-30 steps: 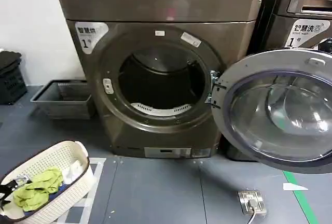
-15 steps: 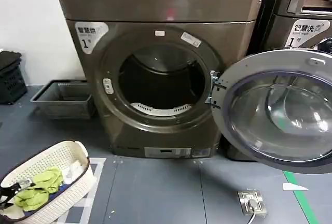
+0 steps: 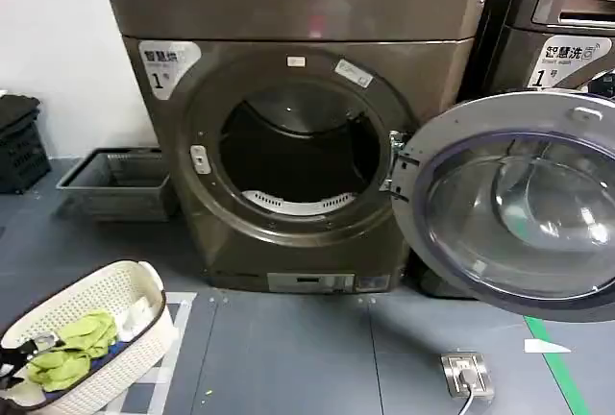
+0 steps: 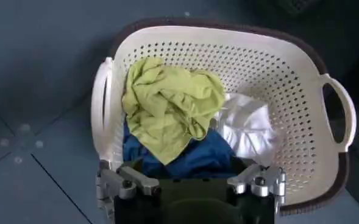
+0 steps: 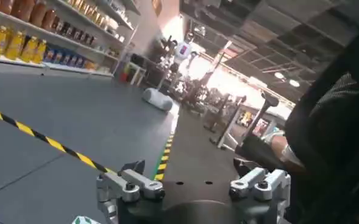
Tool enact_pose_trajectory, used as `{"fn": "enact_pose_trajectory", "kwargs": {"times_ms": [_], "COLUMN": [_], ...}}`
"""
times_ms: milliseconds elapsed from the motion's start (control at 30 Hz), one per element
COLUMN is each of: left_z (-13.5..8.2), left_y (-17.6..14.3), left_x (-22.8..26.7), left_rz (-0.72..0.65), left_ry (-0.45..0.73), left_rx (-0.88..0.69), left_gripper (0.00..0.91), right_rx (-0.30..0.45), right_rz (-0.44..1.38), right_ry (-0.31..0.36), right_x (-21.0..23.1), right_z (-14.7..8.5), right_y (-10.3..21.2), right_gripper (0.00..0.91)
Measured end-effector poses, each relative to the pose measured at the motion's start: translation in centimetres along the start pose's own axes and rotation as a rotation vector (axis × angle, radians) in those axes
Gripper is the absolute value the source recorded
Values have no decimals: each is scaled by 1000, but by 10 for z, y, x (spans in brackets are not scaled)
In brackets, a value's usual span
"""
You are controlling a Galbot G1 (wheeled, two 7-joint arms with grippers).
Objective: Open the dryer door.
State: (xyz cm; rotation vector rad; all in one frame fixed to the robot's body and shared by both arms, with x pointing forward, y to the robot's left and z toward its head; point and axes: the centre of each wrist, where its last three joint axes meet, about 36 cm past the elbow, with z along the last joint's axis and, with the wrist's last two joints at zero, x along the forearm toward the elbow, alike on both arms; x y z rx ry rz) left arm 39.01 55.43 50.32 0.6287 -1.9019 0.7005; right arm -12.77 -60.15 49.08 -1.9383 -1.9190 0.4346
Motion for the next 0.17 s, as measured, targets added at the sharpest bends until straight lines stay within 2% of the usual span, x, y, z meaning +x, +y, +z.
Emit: {"fn": "enact_pose_trajectory", "kwargs": {"times_ms": [167], "left_z": [0], "left_y": [0], "left_x": [-1], "left_rz": [0], "left_ry": [-4], "left_rx": [-4], "left_gripper": [907], "right_rx": [3], "right_rz": [19], "right_ry": [8], "right_x": [-1], "right_z": [2], "right_y": [-2], "right_gripper": [907]}}
